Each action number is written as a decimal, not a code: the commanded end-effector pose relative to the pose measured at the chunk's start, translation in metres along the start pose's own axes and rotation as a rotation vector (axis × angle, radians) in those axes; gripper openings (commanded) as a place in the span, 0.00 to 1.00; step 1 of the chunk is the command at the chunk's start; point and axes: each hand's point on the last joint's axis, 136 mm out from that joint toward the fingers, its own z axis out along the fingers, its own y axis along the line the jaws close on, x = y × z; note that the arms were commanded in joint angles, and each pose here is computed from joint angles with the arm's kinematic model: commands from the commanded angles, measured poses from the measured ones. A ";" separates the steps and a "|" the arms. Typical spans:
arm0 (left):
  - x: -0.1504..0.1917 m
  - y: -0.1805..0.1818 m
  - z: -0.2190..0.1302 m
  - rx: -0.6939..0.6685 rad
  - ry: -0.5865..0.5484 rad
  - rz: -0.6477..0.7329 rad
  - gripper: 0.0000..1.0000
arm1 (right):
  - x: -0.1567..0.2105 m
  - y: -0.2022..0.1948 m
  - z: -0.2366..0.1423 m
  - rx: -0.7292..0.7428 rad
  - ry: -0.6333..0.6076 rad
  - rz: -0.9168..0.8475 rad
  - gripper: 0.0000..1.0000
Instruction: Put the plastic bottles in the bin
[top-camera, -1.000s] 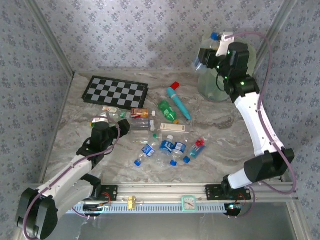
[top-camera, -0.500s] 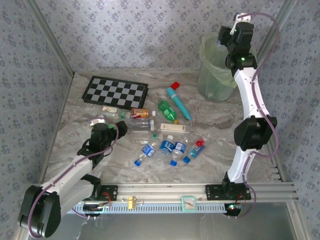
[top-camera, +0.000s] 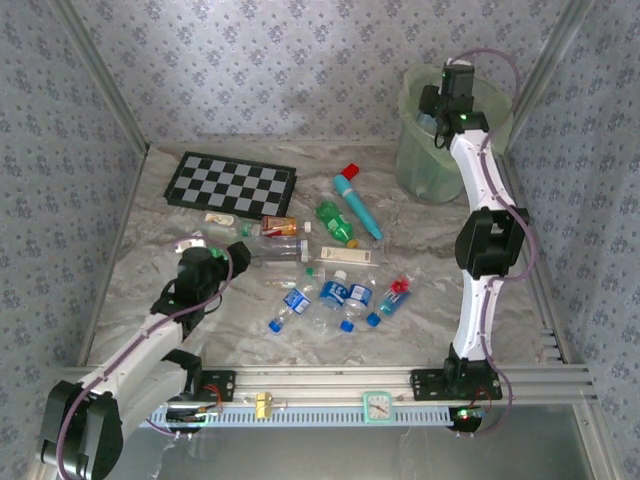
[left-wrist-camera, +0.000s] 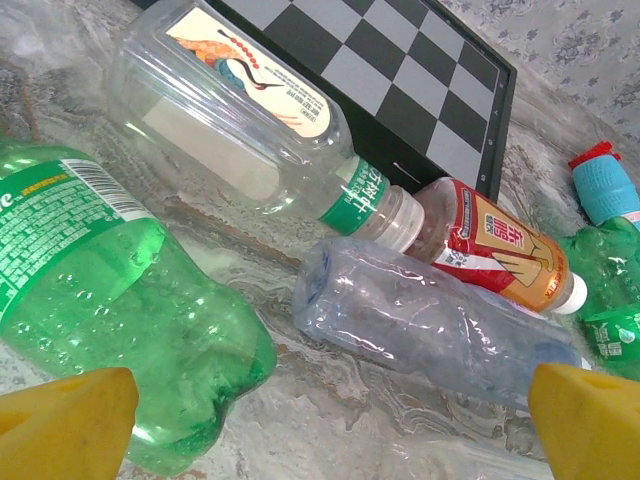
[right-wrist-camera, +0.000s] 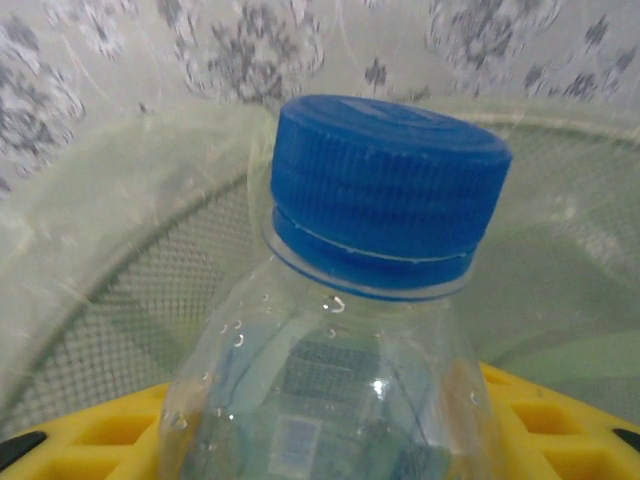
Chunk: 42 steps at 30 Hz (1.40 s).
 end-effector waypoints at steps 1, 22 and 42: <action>-0.004 0.003 -0.004 -0.008 -0.015 -0.018 1.00 | -0.008 0.000 -0.005 0.017 -0.009 0.026 0.61; -0.013 0.003 -0.016 -0.007 -0.026 -0.130 1.00 | -0.073 0.057 -0.133 -0.102 -0.151 -0.118 1.00; -0.036 0.032 0.009 -0.323 0.074 -0.430 1.00 | 0.126 0.144 -0.245 -0.403 0.106 -0.230 1.00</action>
